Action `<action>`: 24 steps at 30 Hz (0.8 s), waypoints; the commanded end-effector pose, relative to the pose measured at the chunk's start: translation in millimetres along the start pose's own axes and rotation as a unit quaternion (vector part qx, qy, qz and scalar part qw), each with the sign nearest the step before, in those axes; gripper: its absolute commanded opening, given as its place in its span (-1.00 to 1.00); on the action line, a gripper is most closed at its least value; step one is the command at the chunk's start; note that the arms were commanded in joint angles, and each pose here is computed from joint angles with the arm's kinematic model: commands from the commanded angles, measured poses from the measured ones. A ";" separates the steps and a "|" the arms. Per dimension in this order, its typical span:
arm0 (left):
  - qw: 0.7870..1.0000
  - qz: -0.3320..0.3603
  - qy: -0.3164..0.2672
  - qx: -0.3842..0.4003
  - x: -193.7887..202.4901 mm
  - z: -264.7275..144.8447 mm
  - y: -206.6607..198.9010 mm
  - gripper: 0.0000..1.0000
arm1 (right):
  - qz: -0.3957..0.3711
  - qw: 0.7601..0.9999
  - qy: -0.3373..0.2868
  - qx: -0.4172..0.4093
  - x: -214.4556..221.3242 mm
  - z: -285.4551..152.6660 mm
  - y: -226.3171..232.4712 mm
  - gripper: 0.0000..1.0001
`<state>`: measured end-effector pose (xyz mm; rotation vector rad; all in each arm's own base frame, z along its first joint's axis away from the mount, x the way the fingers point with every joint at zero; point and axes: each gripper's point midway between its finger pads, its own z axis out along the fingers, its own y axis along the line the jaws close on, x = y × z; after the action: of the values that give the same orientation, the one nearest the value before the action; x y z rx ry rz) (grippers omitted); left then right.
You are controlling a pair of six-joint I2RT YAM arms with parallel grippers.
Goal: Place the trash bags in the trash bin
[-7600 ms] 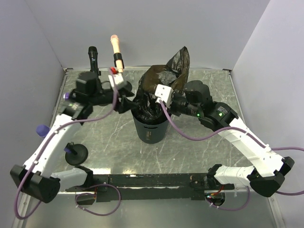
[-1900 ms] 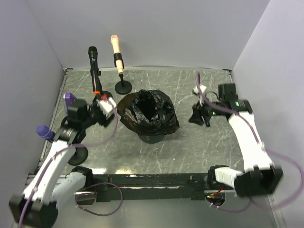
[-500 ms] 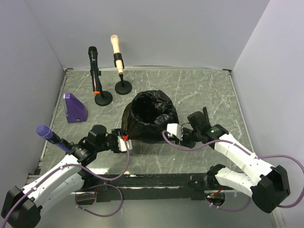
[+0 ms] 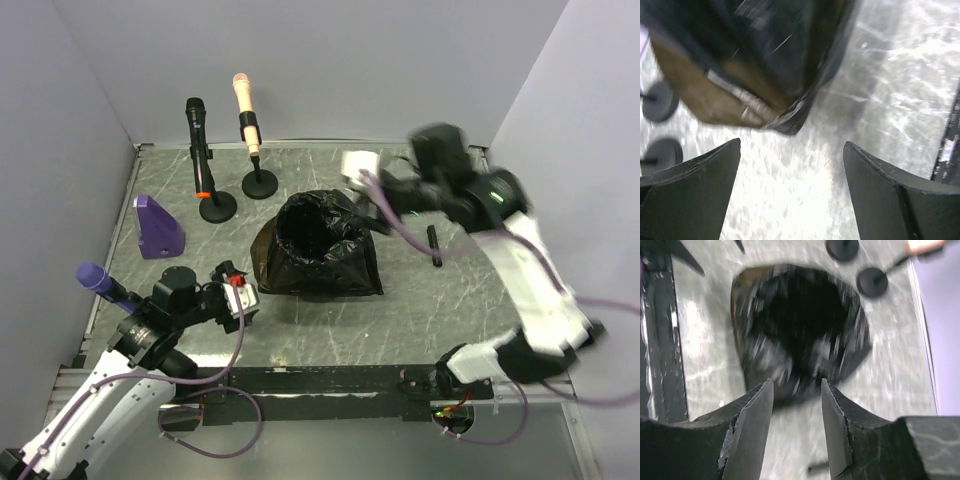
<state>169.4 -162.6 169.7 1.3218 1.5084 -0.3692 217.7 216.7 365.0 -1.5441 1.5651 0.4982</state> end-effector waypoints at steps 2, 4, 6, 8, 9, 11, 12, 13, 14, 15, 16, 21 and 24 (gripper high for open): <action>0.997 -0.065 -0.001 -0.044 9.6 -2.2 16.2 0.74 | 0.015 0.990 0.068 -0.122 19.7 85.4 4.0 -0.03; 0.995 -0.075 -0.006 -0.059 10.3 -4.6 21.6 0.74 | 0.003 0.988 0.079 -0.129 32.3 106.1 -0.9 -0.14; 0.995 -0.080 -0.007 -0.064 12.2 -7.5 22.3 0.73 | -0.011 0.987 0.093 -0.133 42.9 124.5 -5.3 -0.17; 0.994 -0.088 -0.003 -0.069 16.9 -9.8 21.9 0.73 | -0.005 0.985 0.115 -0.126 58.8 143.6 -11.5 -0.16; 0.993 -0.091 -0.004 -0.069 18.0 -11.3 20.5 0.72 | -0.002 0.984 0.128 -0.125 67.8 151.8 -13.6 -0.15; 0.993 -0.092 -0.005 -0.072 20.0 -12.8 21.2 0.73 | 0.002 0.976 0.165 -0.140 94.6 167.9 -11.7 -0.15; 0.993 -0.094 -0.007 -0.077 19.1 -13.5 23.5 0.73 | 0.000 0.972 0.178 -0.155 105.6 173.4 -6.8 -0.16; 0.992 -0.098 -0.006 -0.081 19.8 -13.7 25.4 0.72 | 0.004 0.968 0.188 -0.163 116.4 179.9 -3.6 -0.18; 0.992 -0.099 -0.007 -0.084 19.6 -14.1 27.0 0.72 | 0.004 0.965 0.197 -0.171 127.7 185.9 1.0 -0.19; 0.991 -0.100 -0.007 -0.086 19.6 -14.4 28.6 0.72 | 0.003 0.963 0.202 -0.178 138.7 191.5 5.8 -0.20; 0.991 -0.102 -0.006 -0.087 19.9 -14.5 29.3 0.72 | -0.003 0.963 0.203 -0.177 145.5 196.5 7.8 -0.21; 0.991 -0.104 -0.003 -0.085 22.2 -14.3 28.9 0.72 | -0.003 0.955 0.224 -0.192 178.6 217.0 22.3 -0.24; 0.991 -0.106 -0.001 -0.084 23.6 -14.1 29.4 0.72 | 0.001 0.953 0.234 -0.195 191.6 225.9 26.8 -0.25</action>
<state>190.0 -125.3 162.6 1.0392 1.6655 -0.3417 273.1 270.7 96.7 -2.0598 1.9659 0.5194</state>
